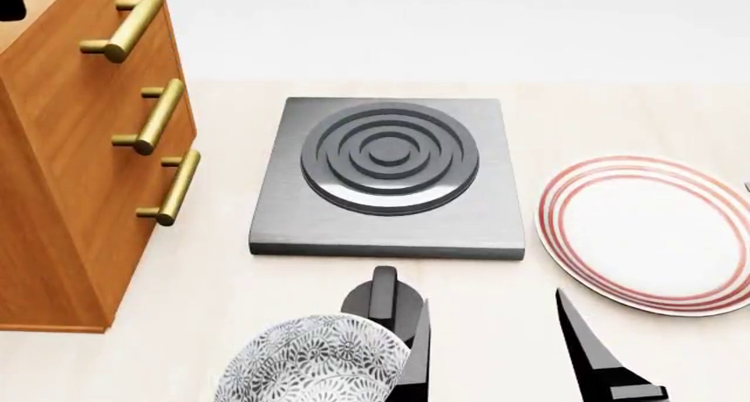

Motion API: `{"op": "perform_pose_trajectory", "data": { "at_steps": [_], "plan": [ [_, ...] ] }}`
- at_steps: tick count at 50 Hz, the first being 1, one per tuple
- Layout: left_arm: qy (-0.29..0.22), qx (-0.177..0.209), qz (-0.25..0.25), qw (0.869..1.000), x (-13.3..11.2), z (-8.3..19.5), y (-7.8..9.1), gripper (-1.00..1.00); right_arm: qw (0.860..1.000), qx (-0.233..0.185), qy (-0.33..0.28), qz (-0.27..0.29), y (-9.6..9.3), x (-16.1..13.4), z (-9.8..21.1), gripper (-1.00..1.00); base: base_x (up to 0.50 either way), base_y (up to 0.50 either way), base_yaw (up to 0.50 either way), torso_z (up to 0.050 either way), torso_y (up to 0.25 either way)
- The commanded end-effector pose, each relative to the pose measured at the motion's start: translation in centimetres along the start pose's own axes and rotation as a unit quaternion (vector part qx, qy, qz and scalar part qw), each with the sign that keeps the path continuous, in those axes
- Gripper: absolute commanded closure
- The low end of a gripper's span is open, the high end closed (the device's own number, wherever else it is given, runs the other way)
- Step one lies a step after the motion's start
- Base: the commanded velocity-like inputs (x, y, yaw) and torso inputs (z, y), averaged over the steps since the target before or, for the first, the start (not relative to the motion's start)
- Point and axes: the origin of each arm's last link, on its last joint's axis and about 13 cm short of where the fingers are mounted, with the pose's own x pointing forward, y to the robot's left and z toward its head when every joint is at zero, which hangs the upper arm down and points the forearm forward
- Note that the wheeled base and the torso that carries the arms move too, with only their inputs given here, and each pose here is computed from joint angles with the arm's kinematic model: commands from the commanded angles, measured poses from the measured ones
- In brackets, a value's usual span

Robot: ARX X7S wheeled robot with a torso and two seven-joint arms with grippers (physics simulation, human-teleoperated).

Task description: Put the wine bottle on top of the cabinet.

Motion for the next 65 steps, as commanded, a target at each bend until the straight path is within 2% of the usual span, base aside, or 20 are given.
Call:
{"op": "perform_pose_trajectory", "data": {
  "at_steps": [1,18,26,28,37,42,45,47,52,54,56,65],
  "plan": [
    [0.005,0.0,0.005,1.0,0.0,-0.1,0.1,-1.0,1.0,0.0,0.0,0.0,0.0,0.0,0.1,-1.0,0.0,0.0,0.0,0.0,0.0],
    [0.001,0.001,0.005,1.0,0.1,0.0,0.2,-1.0,1.0,0.0,0.001,0.001,0.0,0.0,0.0,-1.0,0.0,0.0,0.0,0.0,0.0],
    [-0.036,0.003,-0.004,0.999,-0.5,1.2,-0.3,-1.0,1.0,-0.001,0.0,0.003,0.1,0.0,0.0,-1.0,0.0,0.0,0.0,0.0,0.0],
    [-0.049,-0.014,-0.006,0.999,-0.8,1.6,-0.3,-1.0,1.0,-0.001,0.001,0.005,0.2,0.0,-0.1,-1.0,0.0,0.0,0.0,0.0,0.0],
    [-0.072,-0.003,-0.009,0.997,-2.2,1.8,0.0,-1.0,1.0,-0.002,0.003,0.008,0.3,0.0,-0.2,-1.0,0.0,0.0,0.0,0.0,0.0],
    [-0.089,-0.006,-0.019,0.996,-3.3,2.0,0.0,-1.0,1.0,-0.003,0.003,0.01,0.4,0.0,-0.2,-1.0,0.0,0.0,0.0,0.0,0.0],
    [-0.13,-0.003,-0.027,0.991,-4.3,2.1,-0.1,-1.0,1.0,-0.002,0.003,0.009,0.3,0.0,-0.2,-1.0,0.0,0.0,0.0,0.0,0.0],
    [-0.131,0.001,-0.031,0.991,-5.0,1.9,-0.1,-1.0,1.0,-0.003,0.002,0.009,0.3,0.0,-0.1,-1.0,0.0,0.0,0.0,0.0,0.0],
    [-0.17,0.01,-0.054,0.984,-7.0,1.5,-0.3,-1.0,1.0,-0.004,0.002,0.011,0.4,-0.1,-0.1,-1.0,0.0,0.0,0.0,0.0,0.0],
    [-0.207,0.018,-0.068,0.976,-8.7,1.2,-0.6,-1.0,1.0,-0.004,0.002,0.011,0.4,-0.1,-0.1,-1.0,0.0,0.0,0.0,0.0,0.0],
    [-0.206,0.048,-0.073,0.975,-9.2,0.6,-0.8,-1.0,1.0,-0.005,0.002,0.012,0.5,-0.1,-0.1,-1.0,0.0,0.0,0.0,0.0,0.0],
    [-0.243,0.061,-0.131,0.959,-13.7,-1.6,-2.2,-1.0,1.0,-0.005,-0.001,0.008,0.2,-0.1,0.1,-1.0,0.0,0.0,0.0,0.0,0.0]
  ]
}}
